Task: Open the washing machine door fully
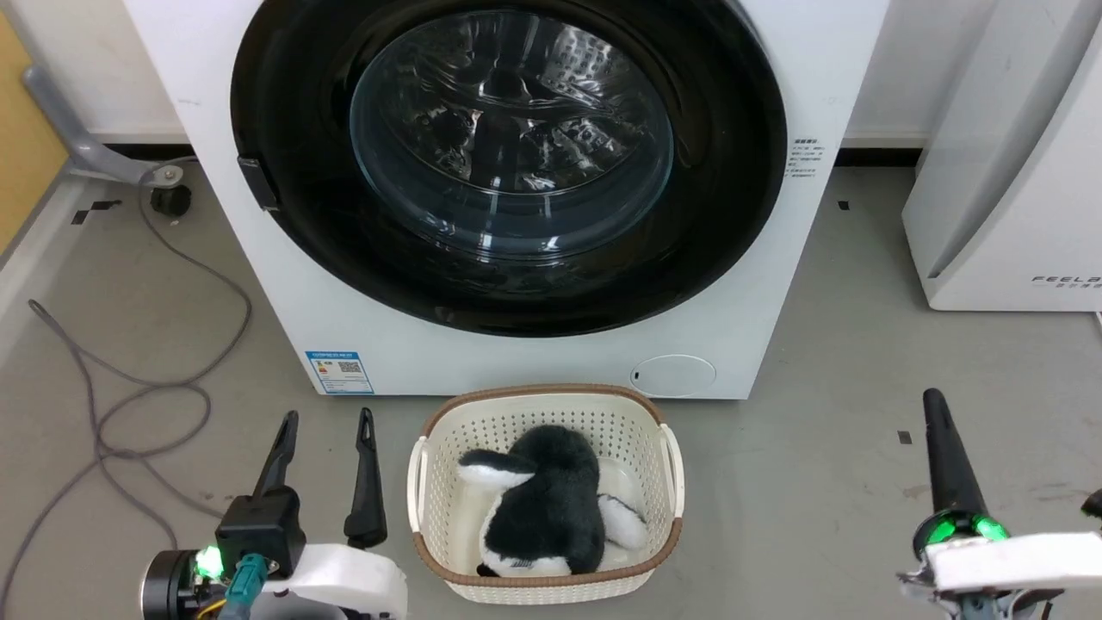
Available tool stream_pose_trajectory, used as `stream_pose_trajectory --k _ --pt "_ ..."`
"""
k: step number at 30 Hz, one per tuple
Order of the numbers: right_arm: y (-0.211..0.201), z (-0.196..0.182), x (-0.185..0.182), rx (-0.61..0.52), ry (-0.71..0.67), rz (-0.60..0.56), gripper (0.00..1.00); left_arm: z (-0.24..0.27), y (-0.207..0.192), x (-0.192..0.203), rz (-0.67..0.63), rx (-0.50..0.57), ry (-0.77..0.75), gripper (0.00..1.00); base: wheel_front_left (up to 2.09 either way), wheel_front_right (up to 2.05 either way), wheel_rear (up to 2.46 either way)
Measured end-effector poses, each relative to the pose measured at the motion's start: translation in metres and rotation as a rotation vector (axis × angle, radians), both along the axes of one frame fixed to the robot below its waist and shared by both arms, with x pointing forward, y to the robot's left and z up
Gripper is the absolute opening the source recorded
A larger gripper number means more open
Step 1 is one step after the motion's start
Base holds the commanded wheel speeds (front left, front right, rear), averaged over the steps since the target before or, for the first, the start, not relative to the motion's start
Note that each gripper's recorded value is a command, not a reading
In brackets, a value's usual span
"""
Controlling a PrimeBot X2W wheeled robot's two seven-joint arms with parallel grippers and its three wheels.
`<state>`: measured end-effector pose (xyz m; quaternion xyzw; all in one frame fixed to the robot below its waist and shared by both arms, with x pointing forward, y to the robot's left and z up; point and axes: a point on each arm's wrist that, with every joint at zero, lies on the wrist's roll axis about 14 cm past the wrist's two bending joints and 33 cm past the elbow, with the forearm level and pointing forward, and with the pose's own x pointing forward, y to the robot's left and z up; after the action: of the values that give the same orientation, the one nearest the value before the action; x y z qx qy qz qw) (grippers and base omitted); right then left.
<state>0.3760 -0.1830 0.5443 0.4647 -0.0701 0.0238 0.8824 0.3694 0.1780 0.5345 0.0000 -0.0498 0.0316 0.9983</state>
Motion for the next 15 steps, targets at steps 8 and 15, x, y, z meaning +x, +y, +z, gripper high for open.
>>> stream_pose_trajectory --k 8,15 --pt "-0.001 -0.013 0.015 0.110 0.071 0.054 0.00 0.001 0.002 0.004 0.011 0.000 -0.013 1.00 0.00 0.00 0.00" --pt "-0.015 -0.019 0.034 0.222 0.104 0.055 0.00 0.003 0.004 0.009 0.023 -0.004 -0.027 1.00 0.00 0.00 0.00"
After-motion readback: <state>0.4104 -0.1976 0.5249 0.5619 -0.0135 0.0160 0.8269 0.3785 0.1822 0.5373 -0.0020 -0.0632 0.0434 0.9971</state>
